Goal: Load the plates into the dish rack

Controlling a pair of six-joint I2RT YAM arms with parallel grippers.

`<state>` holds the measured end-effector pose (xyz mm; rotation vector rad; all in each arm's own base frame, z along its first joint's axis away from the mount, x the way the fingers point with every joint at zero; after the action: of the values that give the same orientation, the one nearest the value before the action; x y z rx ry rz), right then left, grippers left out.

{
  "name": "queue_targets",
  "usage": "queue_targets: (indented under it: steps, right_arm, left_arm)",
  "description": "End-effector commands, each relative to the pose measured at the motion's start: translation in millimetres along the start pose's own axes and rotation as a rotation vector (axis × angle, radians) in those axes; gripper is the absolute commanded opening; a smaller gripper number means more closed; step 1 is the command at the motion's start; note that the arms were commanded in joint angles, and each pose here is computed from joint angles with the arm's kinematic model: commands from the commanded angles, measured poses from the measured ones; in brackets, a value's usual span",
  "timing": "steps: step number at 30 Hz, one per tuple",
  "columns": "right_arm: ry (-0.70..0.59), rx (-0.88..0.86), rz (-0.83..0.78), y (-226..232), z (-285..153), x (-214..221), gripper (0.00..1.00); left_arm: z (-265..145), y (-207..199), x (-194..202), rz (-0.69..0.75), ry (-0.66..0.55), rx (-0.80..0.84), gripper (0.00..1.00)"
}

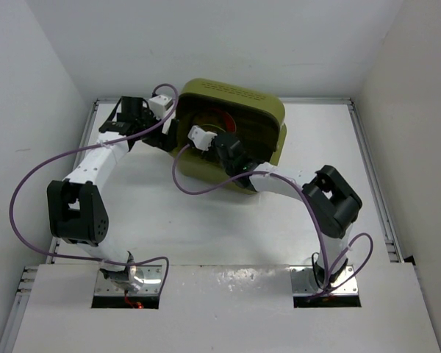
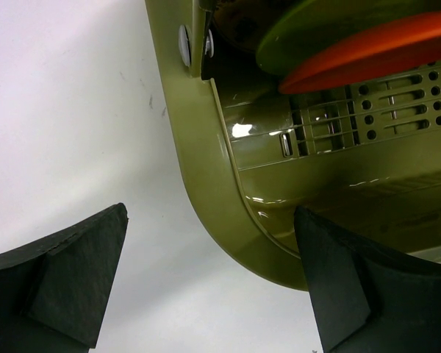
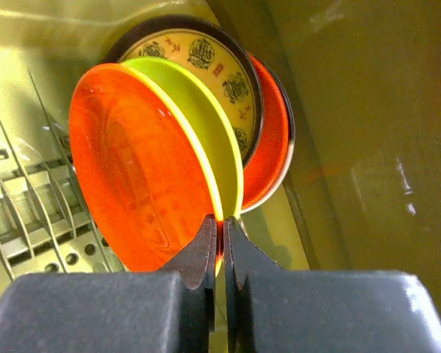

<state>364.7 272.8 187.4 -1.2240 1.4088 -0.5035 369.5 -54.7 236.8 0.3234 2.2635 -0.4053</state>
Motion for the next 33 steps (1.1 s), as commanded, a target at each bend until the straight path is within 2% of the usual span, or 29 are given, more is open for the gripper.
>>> queue_targets:
  steps: [1,6,19,23,24,25,28,30,33]
  right_arm:
    - [-0.078,0.037,0.092,-8,-3,-10,0.0]
    - [-0.073,-0.023,0.119,2,3,-2,0.0]
    - [-0.046,-0.035,0.094,9,17,5,0.01]
    - [-0.025,-0.022,0.091,8,15,8,0.12]
    - [-0.021,-0.012,0.09,6,14,8,0.23]
    - [-0.021,-0.01,0.09,6,14,8,0.26]
    - [-0.019,0.003,0.089,4,13,7,0.34]
    - [-0.015,0.016,0.092,1,14,6,0.34]
    - [-0.018,0.03,0.097,-6,13,1,0.39]
  left_arm:
    - [2,3,-2,0.009,-0.028,0.011,1.0]
    - [2,3,-2,0.009,-0.028,0.011,1.0]
    - [1,3,-2,0.009,-0.028,0.002,1.0]
    - [1,3,-2,0.009,-0.028,0.002,1.0]
    - [1,3,-2,0.009,-0.028,0.002,1.0]
    - [3,4,1,0.006,-0.019,0.002,1.0]
    - [3,4,1,0.006,-0.019,0.002,1.0]
    - [3,4,1,0.006,-0.019,0.002,1.0]
    - [0,3,-1,0.009,-0.027,0.002,1.0]
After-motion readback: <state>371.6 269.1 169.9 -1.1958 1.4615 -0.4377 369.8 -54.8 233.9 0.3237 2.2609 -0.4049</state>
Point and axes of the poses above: each gripper's point midway between its finger pads, its own z axis out along the fingers, its own y axis along the line the jaws close on, x = y × z, the point moved 9 cm from there along -z, back along the fingers, and after that the axes turned 11 degrees about -z, right-handed, at the moved point
